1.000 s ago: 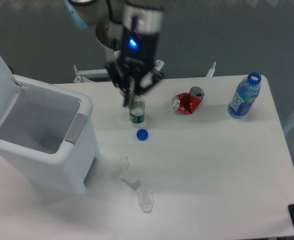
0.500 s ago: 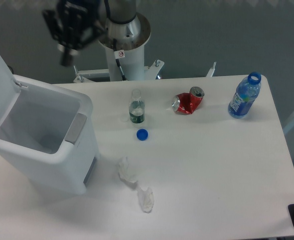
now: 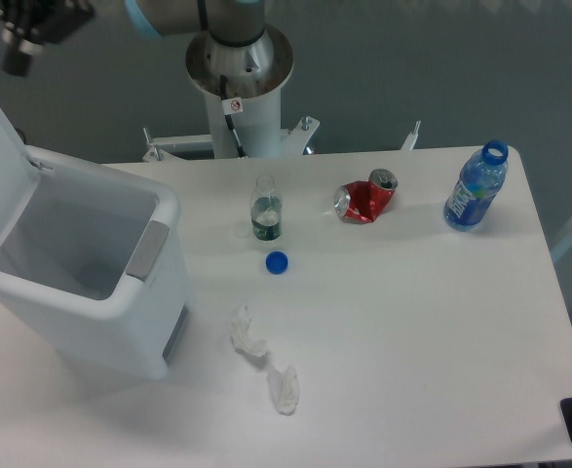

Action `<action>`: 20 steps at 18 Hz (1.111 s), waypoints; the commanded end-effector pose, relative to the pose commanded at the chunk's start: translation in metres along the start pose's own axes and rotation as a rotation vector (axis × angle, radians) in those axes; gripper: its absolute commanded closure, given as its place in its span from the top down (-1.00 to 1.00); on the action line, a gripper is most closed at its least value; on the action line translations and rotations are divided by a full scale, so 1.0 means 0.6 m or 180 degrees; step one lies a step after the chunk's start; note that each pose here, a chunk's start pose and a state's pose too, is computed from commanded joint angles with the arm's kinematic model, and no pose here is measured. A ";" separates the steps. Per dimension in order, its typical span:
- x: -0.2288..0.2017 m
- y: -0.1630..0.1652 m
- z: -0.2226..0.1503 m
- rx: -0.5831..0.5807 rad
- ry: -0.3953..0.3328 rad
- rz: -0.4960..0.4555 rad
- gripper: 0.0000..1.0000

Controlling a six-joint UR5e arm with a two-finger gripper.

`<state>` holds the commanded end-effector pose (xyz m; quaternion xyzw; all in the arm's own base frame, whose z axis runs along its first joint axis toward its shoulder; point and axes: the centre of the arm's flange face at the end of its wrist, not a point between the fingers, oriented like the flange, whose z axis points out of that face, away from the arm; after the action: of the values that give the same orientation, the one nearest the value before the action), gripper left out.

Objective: Close the trash can

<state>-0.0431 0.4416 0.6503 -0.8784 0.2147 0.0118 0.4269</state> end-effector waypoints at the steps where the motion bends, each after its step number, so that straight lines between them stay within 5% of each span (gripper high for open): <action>1: 0.001 -0.003 0.001 0.0026 0.0027 0.0057 -0.96; 12: 0.005 -0.066 0.076 0.0040 0.0316 0.0219 -0.97; 20: 0.007 -0.055 0.113 -0.0272 0.0232 0.0120 -0.97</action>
<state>-0.0153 0.5092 0.6311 -0.8914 0.2459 -0.0029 0.3807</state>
